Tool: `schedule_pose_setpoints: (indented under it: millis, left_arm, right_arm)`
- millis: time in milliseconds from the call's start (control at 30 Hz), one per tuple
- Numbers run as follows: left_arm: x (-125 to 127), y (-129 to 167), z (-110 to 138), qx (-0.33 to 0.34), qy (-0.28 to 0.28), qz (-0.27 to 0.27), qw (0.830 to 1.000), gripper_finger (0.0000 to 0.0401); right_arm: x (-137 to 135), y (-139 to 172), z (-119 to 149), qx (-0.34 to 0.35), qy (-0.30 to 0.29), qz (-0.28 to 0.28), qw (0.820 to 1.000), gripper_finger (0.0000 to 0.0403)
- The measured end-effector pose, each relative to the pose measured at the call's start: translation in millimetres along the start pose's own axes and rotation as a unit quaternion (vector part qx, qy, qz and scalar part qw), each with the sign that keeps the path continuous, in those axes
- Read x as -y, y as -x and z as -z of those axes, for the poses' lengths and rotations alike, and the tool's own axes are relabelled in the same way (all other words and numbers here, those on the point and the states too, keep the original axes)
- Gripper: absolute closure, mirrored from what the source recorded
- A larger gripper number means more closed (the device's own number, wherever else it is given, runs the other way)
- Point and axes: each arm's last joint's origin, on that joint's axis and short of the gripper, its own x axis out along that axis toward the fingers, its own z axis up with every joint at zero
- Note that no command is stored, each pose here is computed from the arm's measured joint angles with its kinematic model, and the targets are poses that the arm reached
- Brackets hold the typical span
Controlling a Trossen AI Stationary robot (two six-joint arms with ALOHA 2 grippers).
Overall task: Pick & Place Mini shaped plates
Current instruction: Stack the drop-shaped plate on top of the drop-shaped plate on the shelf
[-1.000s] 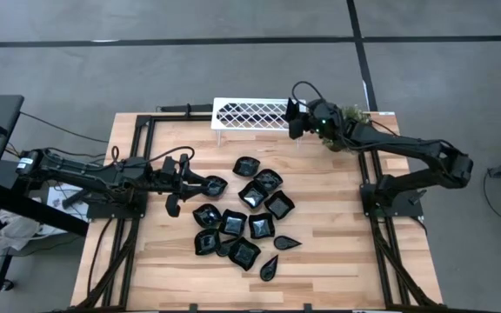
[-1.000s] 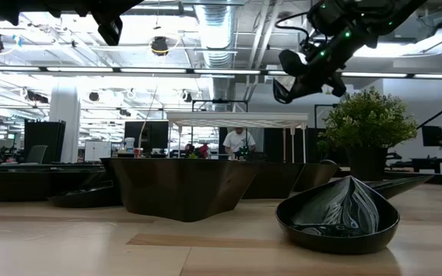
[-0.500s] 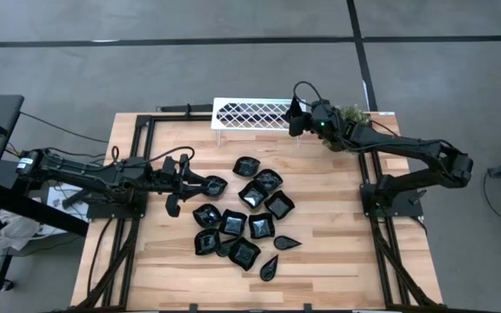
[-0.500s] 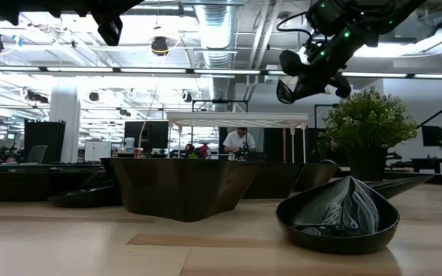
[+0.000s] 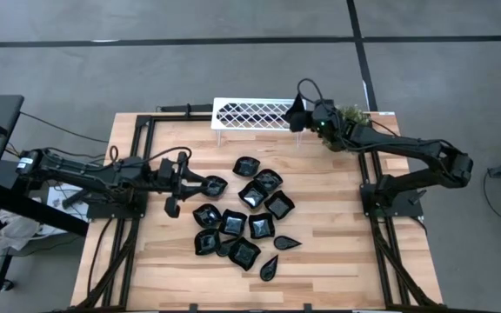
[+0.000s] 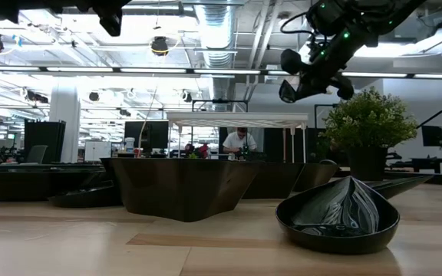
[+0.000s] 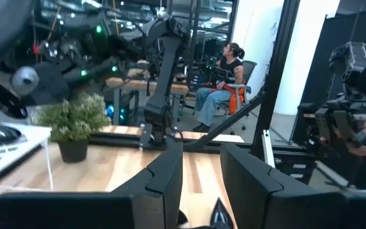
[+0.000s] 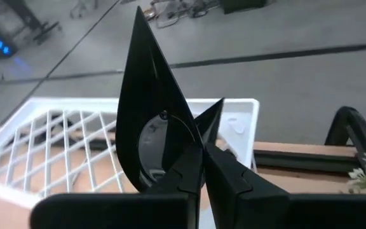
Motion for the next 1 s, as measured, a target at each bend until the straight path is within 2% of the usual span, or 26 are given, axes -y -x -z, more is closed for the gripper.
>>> schedule_pose_setpoints:
  millis: [167,300,533,1000]
  left_arm:
    - [0,6,-7,0.024,-0.039,0.0,0.999,0.0293]
    - [0,12,-13,0.042,-0.059,-0.001,0.997,0.0293]
    - [0,17,-18,0.058,-0.06,-0.001,0.996,0.0293]
    - [0,17,-18,0.058,-0.06,-0.001,0.996,0.0293]
  right_arm:
    - [-1,-5,4,0.0,-0.034,0.01,0.999,0.039]
    - [-5,-17,14,-0.01,-0.032,0.012,0.999,0.039]
    - [-9,-29,26,-0.019,-0.023,0.016,0.999,0.039]
    - [-11,-25,27,-0.011,-0.028,0.022,0.999,0.039]
